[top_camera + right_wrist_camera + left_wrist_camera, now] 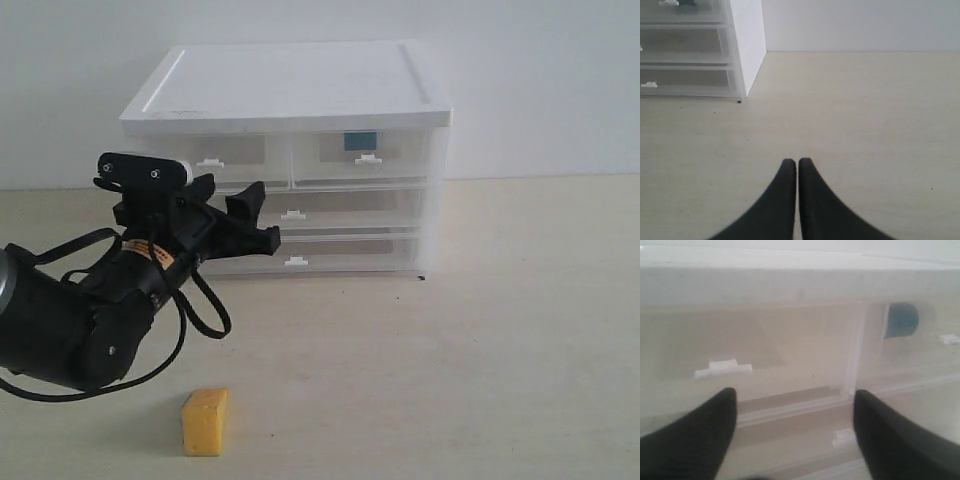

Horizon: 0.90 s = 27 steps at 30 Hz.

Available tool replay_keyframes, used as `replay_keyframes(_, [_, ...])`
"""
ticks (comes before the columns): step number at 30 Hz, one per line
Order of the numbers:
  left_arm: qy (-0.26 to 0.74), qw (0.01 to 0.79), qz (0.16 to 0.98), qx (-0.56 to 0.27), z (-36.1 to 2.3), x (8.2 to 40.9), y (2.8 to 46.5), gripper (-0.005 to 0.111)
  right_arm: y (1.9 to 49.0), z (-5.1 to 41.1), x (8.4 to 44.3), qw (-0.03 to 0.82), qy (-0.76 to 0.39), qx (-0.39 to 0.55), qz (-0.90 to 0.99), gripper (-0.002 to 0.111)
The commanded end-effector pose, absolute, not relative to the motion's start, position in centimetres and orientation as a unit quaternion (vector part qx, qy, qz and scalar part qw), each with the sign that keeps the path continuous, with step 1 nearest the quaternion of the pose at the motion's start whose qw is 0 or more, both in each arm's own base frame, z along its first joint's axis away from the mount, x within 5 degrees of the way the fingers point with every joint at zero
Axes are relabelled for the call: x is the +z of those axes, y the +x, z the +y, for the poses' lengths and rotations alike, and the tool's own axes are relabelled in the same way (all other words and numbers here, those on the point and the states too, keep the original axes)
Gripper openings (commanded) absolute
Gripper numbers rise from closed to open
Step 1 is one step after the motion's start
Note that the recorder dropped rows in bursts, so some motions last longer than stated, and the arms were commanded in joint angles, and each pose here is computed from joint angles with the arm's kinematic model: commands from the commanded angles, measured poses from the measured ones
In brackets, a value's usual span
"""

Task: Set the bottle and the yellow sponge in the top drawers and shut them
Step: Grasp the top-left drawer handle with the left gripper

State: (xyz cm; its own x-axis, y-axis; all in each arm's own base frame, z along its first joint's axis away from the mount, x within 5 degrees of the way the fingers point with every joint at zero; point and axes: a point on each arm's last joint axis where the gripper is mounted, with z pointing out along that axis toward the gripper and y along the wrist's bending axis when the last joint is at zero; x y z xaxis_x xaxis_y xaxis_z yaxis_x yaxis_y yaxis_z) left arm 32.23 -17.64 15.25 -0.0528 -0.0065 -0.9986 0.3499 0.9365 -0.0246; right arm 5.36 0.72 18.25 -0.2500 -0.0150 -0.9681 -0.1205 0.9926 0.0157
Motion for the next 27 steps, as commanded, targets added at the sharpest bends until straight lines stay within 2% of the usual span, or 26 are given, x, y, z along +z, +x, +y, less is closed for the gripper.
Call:
replay_keyframes(1, [0.123, 0.691, 0.700, -0.133, -17.9, 15.8, 32.5, 0.079, 5.3, 0.7, 18.3, 0.614, -0.044, 0.042, 0.787, 0.000])
replay_keyframes(5, [0.107, 0.693, 0.702, -0.128, -17.7, 15.9, 32.8, 0.079, 5.3, 0.7, 18.3, 0.614, -0.044, 0.042, 0.787, 0.000])
replay_keyframes(10, [0.026, 0.712, 0.696, -0.089, -16.1, 16.3, 33.1, 0.079, 5.3, 0.7, 18.3, 0.614, -0.044, 0.042, 0.787, 0.000])
replay_keyframes(17, [0.035, 0.731, 0.677, -0.076, -16.4, 16.6, 33.7, 0.074, 5.3, 0.7, 18.3, 0.614, -0.044, 0.042, 0.787, 0.000])
replay_keyframes(27, [0.042, 0.729, 0.681, -0.058, -17.6, 14.3, 35.9, 0.073, 5.3, 0.7, 18.3, 0.614, -0.044, 0.042, 0.787, 0.000])
